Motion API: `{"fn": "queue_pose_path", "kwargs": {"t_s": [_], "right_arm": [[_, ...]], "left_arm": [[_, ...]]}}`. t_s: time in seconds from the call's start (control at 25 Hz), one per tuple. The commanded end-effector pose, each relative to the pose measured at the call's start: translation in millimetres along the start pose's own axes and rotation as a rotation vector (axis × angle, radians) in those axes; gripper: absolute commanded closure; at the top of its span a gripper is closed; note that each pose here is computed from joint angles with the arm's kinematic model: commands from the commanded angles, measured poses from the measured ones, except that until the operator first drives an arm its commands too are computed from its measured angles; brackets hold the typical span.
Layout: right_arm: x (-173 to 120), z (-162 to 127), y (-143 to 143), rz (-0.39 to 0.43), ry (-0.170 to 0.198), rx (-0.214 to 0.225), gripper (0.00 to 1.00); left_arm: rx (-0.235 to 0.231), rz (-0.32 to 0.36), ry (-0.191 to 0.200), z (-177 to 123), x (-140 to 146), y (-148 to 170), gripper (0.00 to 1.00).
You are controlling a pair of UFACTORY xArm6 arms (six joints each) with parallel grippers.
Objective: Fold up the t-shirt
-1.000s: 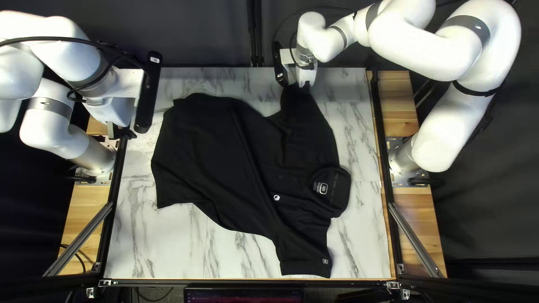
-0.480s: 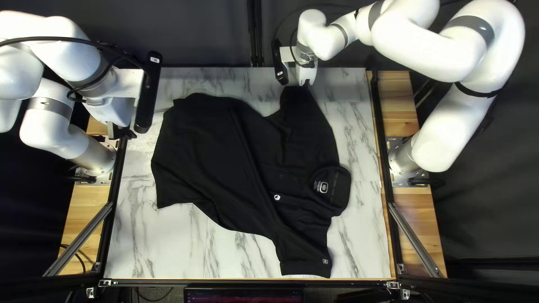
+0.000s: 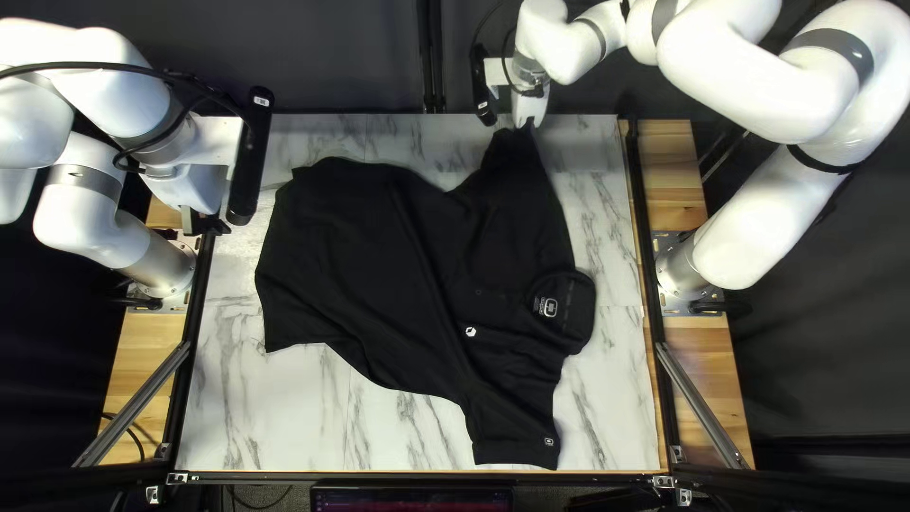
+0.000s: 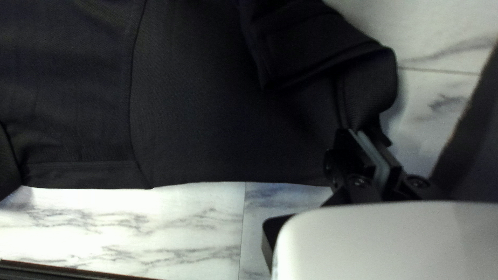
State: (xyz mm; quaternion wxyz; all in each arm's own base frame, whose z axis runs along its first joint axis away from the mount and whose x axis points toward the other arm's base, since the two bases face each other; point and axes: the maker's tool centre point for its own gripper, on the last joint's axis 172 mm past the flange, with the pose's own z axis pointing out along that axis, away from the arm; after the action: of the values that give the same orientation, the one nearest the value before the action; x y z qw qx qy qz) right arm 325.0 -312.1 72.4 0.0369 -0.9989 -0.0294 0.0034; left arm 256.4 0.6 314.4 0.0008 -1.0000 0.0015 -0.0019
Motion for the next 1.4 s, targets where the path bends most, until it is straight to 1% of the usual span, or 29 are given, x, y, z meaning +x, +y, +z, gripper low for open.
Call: {"fn": "queue_pose_path", "kwargs": {"t_s": [0.04, 0.2, 0.48, 0.64, 0.68, 0.72, 0.76, 0.96, 1.16, 1.24, 1.28, 1.36, 1.4], "right_arm": [[-11, 1, 13, 0.013, -0.004, -0.001, 1.00], [-20, 1, 26, 0.026, -0.004, 0.003, 1.00], [-22, 1, 41, 0.029, -0.007, -0.003, 1.00], [-24, -1, 42, 0.031, -0.004, -0.010, 1.00], [-23, -2, 39, 0.032, 0.000, -0.013, 0.97], [-23, -3, 35, 0.033, 0.005, -0.015, 0.12], [-22, -3, 32, 0.033, 0.008, -0.017, 0.00], [-19, -16, 8, 0.046, 0.040, -0.049, 0.00], [-22, -44, -12, 0.054, 0.075, -0.099, 0.00], [-24, -59, -28, 0.054, 0.092, -0.123, 0.00], [-23, -68, -42, 0.053, 0.103, -0.140, 0.00], [-23, -79, -56, 0.052, 0.114, -0.160, 0.00], [-24, -92, -72, 0.052, 0.122, -0.179, 0.00]], "left_arm": [[0.000, 0.000, 0.000, 0, 0, 0, 0.00], [0.000, 0.000, 0.000, 0, 0, 0, 0.00], [0.000, 0.000, 0.000, 0, 0, 0, 0.00], [0.000, 0.000, 0.000, 0, 0, 0, 0.00], [0.000, 0.000, 0.000, 0, 0, 0, 0.00], [0.000, 0.000, 0.000, 0, 0, 0, 0.00], [0.000, 0.000, 0.000, 0, 0, 0, 0.00], [0.000, 0.000, 0.000, 0, 0, 0, 0.00], [0.000, 0.000, 0.000, 0, 0, 0, 0.00], [0.000, 0.000, 0.000, 0, 0, 0, 0.00], [0.000, 0.000, 0.000, 0, 0, 0, 0.00], [0.000, 0.000, 0.000, 0, 0, 0, 0.00], [0.000, 0.000, 0.000, 0, 0, 0, 0.00]]}}
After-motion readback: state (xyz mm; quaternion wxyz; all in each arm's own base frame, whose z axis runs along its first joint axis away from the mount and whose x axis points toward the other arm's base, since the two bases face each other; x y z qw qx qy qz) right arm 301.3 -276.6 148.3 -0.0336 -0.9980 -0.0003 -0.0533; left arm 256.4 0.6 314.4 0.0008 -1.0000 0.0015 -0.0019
